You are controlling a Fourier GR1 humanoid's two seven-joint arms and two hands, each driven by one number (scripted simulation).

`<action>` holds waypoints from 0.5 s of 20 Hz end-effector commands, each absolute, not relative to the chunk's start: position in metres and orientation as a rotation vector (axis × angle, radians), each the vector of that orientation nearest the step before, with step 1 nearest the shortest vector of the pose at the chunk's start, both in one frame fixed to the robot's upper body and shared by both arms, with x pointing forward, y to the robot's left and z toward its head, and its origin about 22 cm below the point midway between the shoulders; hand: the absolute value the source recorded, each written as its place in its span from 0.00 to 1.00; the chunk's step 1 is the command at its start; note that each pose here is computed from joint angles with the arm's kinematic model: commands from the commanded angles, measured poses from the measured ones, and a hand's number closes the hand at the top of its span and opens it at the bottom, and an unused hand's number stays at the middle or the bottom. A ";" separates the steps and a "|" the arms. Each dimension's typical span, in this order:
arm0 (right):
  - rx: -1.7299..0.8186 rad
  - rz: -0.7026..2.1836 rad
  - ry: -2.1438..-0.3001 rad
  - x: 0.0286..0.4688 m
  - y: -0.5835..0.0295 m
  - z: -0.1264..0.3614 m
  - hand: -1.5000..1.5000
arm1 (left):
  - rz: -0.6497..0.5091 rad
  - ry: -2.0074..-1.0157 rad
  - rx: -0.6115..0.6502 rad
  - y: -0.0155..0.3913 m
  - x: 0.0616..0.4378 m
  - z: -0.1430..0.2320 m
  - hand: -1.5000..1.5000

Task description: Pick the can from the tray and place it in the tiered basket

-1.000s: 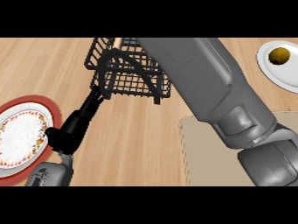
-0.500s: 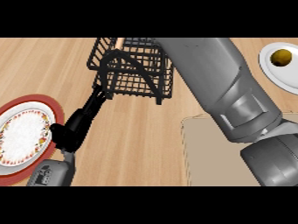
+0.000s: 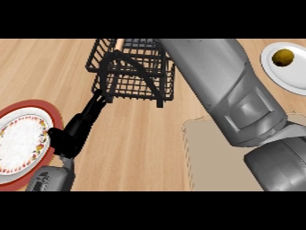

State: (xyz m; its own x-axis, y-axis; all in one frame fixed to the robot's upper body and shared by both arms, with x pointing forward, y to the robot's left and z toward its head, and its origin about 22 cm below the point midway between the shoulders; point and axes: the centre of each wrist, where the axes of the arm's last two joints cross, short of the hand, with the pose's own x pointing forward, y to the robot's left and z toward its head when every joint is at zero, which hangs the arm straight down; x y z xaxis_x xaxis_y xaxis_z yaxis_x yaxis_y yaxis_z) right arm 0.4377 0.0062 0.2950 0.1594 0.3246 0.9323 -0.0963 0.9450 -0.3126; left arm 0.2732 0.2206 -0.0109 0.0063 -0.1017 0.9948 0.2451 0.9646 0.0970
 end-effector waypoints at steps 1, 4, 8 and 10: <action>-0.346 0.196 -1.442 0.444 -0.008 0.296 0.00 | -0.254 -1.544 -0.080 0.233 0.270 -0.016 0.50; -0.488 0.032 -1.512 0.451 -0.028 0.307 0.00 | -0.242 -1.546 -0.096 0.229 0.266 -0.016 0.50; -0.545 -0.108 -1.542 0.459 -0.061 0.293 0.00 | -0.203 -1.523 -0.071 0.240 0.268 -0.017 0.50; -0.526 -0.199 -1.576 0.466 -0.104 0.296 0.00 | -0.214 -1.526 -0.070 0.243 0.252 -0.026 0.50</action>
